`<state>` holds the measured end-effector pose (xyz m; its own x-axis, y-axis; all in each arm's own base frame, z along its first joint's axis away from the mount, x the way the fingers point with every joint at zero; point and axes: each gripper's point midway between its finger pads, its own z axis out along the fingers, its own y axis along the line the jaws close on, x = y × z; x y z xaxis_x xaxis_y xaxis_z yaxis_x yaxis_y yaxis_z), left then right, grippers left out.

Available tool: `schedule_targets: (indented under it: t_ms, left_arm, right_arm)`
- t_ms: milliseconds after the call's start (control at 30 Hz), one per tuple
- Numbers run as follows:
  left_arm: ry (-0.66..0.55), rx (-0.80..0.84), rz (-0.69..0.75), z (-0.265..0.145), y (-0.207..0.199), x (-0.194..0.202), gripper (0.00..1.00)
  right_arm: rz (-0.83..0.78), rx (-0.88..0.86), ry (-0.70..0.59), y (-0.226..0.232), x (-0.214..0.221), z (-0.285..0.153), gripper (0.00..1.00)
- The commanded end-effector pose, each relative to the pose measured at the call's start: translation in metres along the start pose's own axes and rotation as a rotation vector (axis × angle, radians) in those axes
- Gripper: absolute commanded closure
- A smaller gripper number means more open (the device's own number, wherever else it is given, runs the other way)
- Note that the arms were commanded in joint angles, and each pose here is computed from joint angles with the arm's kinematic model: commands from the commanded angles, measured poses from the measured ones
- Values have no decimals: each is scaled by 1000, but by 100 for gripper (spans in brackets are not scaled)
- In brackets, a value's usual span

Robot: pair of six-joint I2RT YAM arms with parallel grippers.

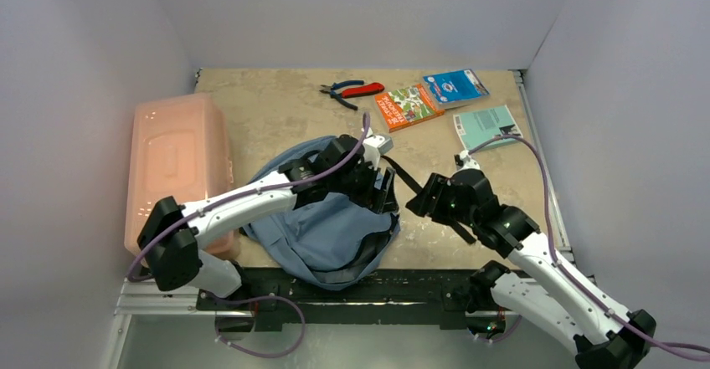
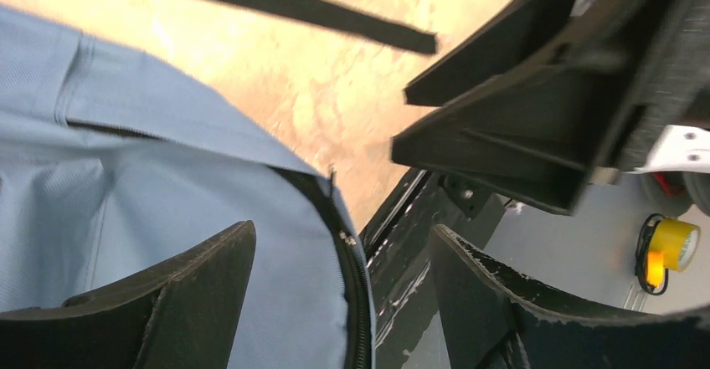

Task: Pack the student bag
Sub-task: Unzip the student bag at the center of the board.

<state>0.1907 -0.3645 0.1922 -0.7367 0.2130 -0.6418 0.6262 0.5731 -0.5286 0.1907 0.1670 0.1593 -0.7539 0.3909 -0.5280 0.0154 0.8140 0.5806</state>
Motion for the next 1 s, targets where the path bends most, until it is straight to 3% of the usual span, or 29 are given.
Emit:
schedule_targets:
  t_ms: [0,100,167,667,867,967]
  left_arm:
    - [111,-27,-54,14,4,22,24]
    - [156,-21,-66,29,6,29,24]
    - [158,-18,-66,39,8,28,26]
    - [214,-30,-38,71,10,36,58]
    - [237,-26,-35,74,8,40,62]
    - [245,-31,-30,74,9,42,70]
  right_arm:
    - [31,33,47,-14,17,3,39]
    - [32,34,53,-18,22,4,40]
    - [35,16,70,-18,27,7,45]
    - [39,-38,118,-15,41,20,65]
    - [31,-28,130,-18,44,23,62]
    - [30,-26,130,-18,44,23,61]
